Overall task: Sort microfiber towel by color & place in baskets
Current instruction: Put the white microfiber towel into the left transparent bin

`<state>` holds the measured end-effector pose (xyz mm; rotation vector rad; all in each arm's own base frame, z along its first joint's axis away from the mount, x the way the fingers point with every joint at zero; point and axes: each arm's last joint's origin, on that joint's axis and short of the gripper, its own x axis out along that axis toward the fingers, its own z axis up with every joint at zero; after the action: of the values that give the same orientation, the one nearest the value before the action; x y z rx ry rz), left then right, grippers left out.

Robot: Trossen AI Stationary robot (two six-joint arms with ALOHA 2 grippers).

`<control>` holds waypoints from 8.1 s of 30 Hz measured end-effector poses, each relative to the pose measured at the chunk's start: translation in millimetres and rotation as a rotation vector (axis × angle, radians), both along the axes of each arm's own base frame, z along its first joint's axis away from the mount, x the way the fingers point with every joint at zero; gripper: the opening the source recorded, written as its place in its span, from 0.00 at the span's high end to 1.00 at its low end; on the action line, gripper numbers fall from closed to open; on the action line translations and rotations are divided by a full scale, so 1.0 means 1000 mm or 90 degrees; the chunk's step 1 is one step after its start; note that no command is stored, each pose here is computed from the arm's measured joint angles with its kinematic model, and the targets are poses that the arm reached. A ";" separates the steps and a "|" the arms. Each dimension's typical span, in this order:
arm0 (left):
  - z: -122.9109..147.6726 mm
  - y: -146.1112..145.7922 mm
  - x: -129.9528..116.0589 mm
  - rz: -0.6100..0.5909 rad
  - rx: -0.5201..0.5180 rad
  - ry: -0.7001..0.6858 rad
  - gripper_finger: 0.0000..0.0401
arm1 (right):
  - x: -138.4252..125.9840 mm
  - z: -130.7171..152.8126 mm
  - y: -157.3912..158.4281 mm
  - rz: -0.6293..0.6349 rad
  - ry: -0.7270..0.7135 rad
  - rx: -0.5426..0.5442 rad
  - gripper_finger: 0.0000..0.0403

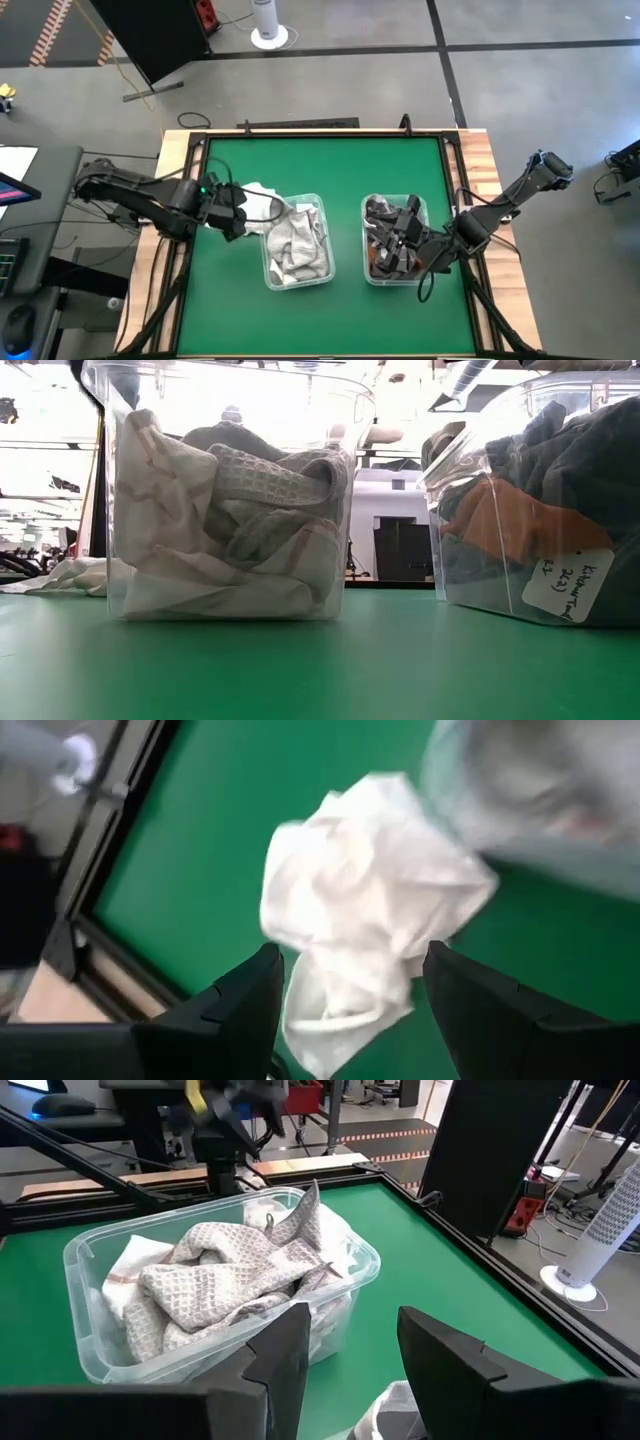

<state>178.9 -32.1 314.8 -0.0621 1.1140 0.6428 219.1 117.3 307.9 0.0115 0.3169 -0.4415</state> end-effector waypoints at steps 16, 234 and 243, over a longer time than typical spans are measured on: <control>-0.101 0.001 -0.006 0.053 -0.014 0.008 0.42 | 0.002 0.000 -0.003 -0.009 0.001 -0.001 0.54; -0.037 -0.052 0.144 -0.954 0.236 0.496 0.45 | -0.001 0.000 0.001 0.004 0.003 -0.003 0.54; -0.070 -0.057 0.164 -0.999 0.228 0.549 0.45 | -0.001 0.000 0.001 0.004 0.003 -0.003 0.54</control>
<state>343.1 -89.4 245.1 1.3803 1.4240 -0.6495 218.2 118.5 307.6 0.0049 0.3207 -0.4360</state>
